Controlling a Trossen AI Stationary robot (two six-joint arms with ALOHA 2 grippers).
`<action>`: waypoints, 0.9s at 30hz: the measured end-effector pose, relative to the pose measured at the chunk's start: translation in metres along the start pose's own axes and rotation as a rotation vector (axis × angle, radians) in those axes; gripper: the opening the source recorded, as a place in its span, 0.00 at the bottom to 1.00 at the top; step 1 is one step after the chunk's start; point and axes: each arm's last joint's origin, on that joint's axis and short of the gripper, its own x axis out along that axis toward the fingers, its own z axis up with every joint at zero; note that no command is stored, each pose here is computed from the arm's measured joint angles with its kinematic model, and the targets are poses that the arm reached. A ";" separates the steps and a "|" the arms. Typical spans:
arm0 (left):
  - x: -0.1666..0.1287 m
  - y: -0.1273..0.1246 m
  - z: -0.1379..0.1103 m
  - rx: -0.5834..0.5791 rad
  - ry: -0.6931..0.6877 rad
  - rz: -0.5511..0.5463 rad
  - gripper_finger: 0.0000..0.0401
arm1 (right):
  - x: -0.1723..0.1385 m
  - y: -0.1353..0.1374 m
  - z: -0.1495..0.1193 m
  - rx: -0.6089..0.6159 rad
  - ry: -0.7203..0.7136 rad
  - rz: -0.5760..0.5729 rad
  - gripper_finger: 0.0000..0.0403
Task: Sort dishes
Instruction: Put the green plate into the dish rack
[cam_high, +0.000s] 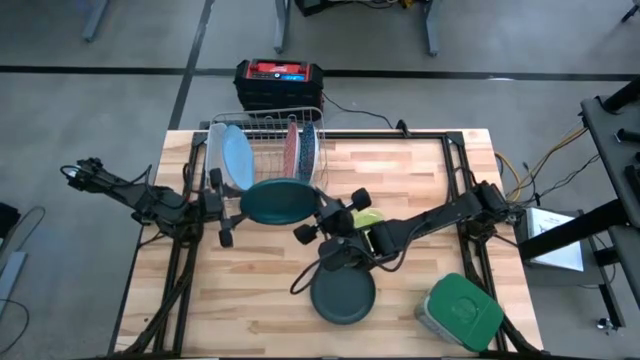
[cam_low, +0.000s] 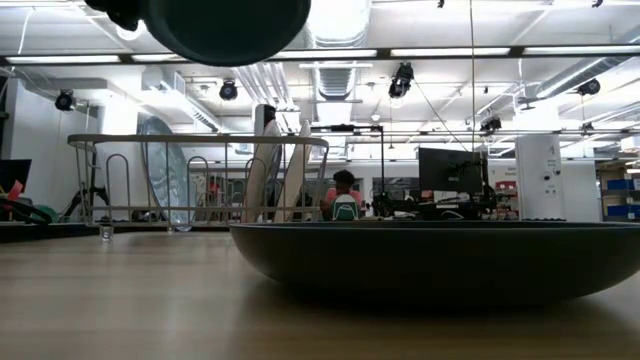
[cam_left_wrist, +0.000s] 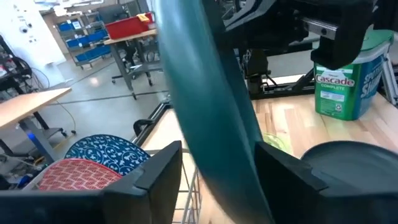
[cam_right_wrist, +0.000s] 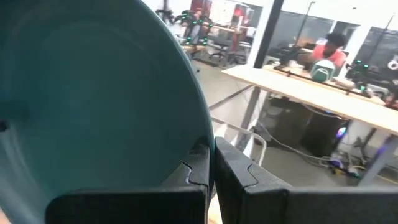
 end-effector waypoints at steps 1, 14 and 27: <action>0.000 0.000 0.000 0.005 0.000 0.000 0.44 | 0.000 0.001 0.000 -0.001 0.000 0.008 0.00; -0.005 0.008 0.003 0.012 -0.014 0.122 0.03 | 0.000 0.005 0.000 0.019 0.023 0.108 0.13; -0.021 0.017 0.017 0.067 -0.116 -0.013 0.04 | 0.001 0.011 0.001 -0.244 0.031 0.335 0.45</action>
